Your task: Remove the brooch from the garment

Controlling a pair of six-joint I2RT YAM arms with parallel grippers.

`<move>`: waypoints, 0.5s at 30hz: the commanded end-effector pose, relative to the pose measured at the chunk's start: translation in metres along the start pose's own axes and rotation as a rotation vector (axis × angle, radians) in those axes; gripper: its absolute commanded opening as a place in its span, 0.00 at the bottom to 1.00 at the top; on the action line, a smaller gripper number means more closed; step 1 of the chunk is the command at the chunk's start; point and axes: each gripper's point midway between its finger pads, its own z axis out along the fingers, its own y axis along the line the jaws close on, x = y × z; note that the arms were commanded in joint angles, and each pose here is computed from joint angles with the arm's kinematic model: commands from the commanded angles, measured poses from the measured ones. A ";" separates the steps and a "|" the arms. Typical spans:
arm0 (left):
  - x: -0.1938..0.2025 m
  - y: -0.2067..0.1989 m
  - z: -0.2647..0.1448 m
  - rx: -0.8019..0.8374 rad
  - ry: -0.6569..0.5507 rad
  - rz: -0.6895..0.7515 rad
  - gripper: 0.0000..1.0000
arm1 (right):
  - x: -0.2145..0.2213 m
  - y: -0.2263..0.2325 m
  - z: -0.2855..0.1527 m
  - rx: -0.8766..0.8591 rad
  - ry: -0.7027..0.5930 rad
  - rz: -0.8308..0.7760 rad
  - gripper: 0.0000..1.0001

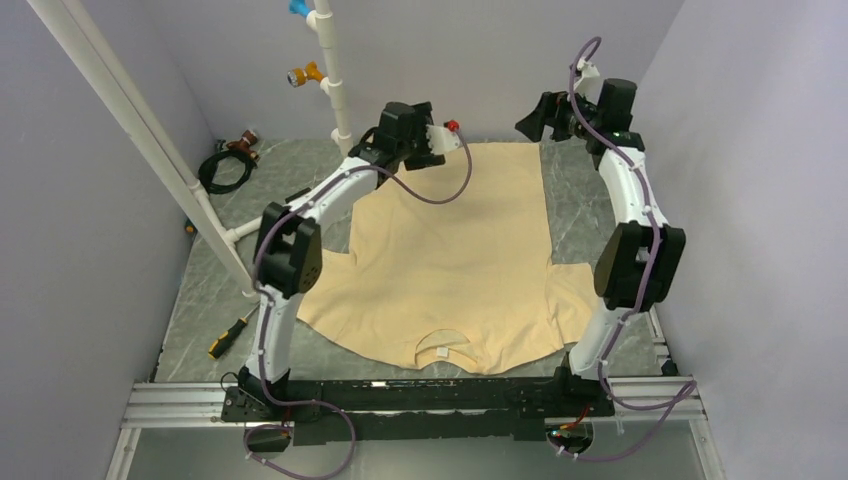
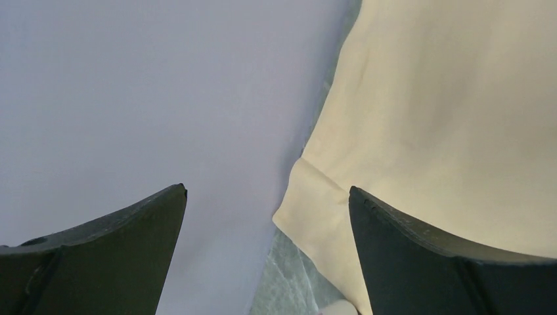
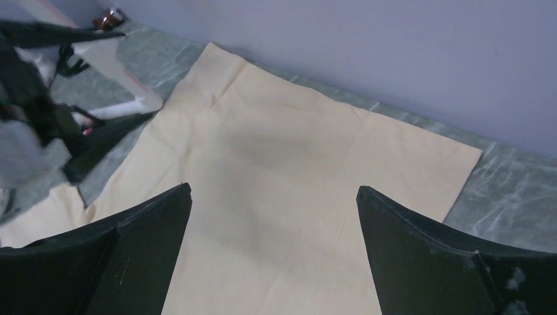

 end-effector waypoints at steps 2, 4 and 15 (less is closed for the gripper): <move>-0.072 0.010 -0.101 0.140 -0.175 -0.219 0.99 | 0.018 0.044 -0.051 -0.095 0.125 -0.202 1.00; -0.076 -0.006 -0.128 0.228 -0.174 -0.295 0.99 | 0.030 0.058 -0.070 -0.111 0.171 -0.236 1.00; -0.030 -0.125 -0.265 0.588 -0.076 -0.562 0.99 | 0.145 0.094 -0.171 -0.063 0.430 -0.355 1.00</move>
